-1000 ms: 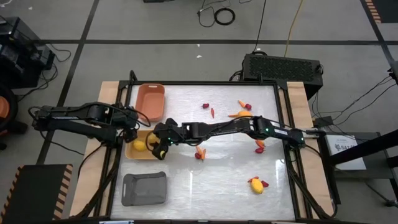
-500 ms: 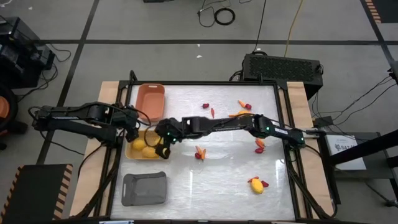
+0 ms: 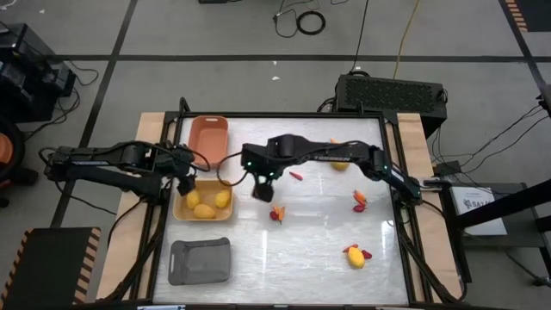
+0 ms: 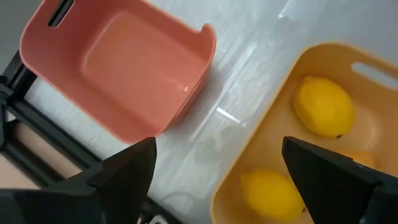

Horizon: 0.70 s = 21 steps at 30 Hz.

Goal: Sort produce into baskets
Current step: Put the yellow lemon into the yellow bin

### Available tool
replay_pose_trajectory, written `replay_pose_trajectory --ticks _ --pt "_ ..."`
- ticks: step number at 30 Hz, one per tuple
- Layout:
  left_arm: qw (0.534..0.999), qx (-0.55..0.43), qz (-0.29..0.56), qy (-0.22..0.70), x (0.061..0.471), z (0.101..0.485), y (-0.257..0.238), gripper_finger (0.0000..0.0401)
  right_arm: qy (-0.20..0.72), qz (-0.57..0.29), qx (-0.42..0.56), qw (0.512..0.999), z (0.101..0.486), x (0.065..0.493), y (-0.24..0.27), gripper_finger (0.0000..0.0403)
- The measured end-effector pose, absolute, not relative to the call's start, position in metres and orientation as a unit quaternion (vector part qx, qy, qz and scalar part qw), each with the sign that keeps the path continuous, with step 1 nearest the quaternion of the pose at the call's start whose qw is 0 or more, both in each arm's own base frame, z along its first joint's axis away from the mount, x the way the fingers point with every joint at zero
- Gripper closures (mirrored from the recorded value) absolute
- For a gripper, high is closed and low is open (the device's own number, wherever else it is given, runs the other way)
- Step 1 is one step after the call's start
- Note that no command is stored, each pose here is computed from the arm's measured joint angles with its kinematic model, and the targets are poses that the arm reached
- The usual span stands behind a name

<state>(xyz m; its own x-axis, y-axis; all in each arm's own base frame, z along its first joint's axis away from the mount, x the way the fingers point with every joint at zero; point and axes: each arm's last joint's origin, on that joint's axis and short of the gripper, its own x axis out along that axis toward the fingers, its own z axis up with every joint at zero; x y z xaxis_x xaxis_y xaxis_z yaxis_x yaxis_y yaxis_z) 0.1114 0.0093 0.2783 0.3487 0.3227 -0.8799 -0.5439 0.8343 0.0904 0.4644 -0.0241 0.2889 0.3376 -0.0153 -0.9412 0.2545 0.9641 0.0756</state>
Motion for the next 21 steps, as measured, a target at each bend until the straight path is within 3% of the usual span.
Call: replay_pose_trajectory --ticks 8,14,21 --pt "0.826 -0.117 0.265 0.483 0.116 0.280 0.009 0.0047 0.671 -0.084 0.080 0.733 0.284 0.437 -0.057 0.0089" --pt "0.822 -0.141 0.283 0.474 0.116 0.280 0.010 0.0047 0.672 -0.104 0.073 0.729 0.300 0.414 -0.089 0.0089" --pt "0.815 -0.175 0.305 0.461 0.116 0.280 0.010 0.0047 0.675 -0.171 0.090 0.712 0.299 0.352 -0.126 0.0089"
